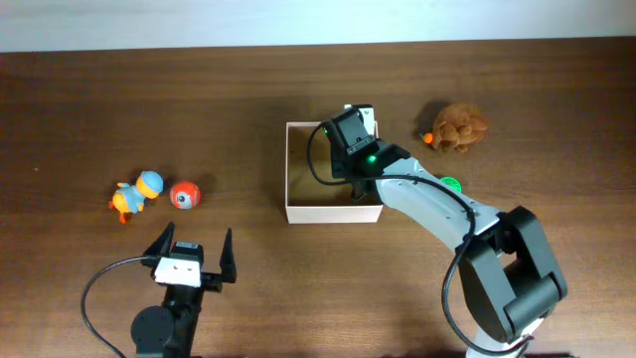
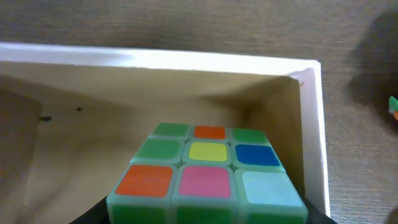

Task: Pack container
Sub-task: 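Lift the cube and carry it left into the box, then lower the cube to the box floor and open the right gripper, then raise the right gripper out of the box toward the brown plush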

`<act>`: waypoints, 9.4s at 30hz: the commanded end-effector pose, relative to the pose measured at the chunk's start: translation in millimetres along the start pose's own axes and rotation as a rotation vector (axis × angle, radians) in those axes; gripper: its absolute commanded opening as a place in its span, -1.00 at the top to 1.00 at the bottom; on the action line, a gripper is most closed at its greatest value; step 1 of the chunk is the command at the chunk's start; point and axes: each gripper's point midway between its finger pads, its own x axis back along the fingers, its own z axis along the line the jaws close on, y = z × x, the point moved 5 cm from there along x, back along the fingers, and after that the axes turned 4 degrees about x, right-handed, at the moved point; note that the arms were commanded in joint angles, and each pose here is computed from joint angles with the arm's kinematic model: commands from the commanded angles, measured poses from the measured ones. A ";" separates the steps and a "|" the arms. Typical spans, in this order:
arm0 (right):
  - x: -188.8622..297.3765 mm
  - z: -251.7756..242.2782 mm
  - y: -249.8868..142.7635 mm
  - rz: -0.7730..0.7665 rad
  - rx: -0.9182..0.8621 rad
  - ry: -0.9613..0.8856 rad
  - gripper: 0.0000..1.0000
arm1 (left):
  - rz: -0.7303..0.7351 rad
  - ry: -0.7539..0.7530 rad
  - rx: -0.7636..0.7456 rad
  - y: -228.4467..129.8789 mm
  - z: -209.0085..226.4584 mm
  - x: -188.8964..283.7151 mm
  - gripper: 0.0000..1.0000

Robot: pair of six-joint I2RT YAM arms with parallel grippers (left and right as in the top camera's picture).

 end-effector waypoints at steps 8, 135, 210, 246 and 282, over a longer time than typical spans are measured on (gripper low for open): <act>2.5 1.5 11.1 -0.042 -0.021 -0.008 -0.47 | -0.001 0.005 -0.019 -0.4 1.0 0.4 -0.99; -10.9 -10.2 -19.6 0.245 0.160 -0.011 0.46 | -0.001 0.005 -0.019 -0.4 1.0 0.4 -0.99; -10.4 13.9 -1.0 0.105 0.359 0.009 0.44 | -0.001 0.005 -0.019 -0.4 1.0 0.4 -0.98; -10.3 29.5 2.4 0.080 0.411 0.128 0.29 | -0.001 0.005 -0.019 -0.4 1.0 0.4 -0.99; 64.8 65.6 42.7 0.070 0.473 0.212 -0.34 | -0.001 0.005 -0.019 -0.4 1.0 0.4 -0.99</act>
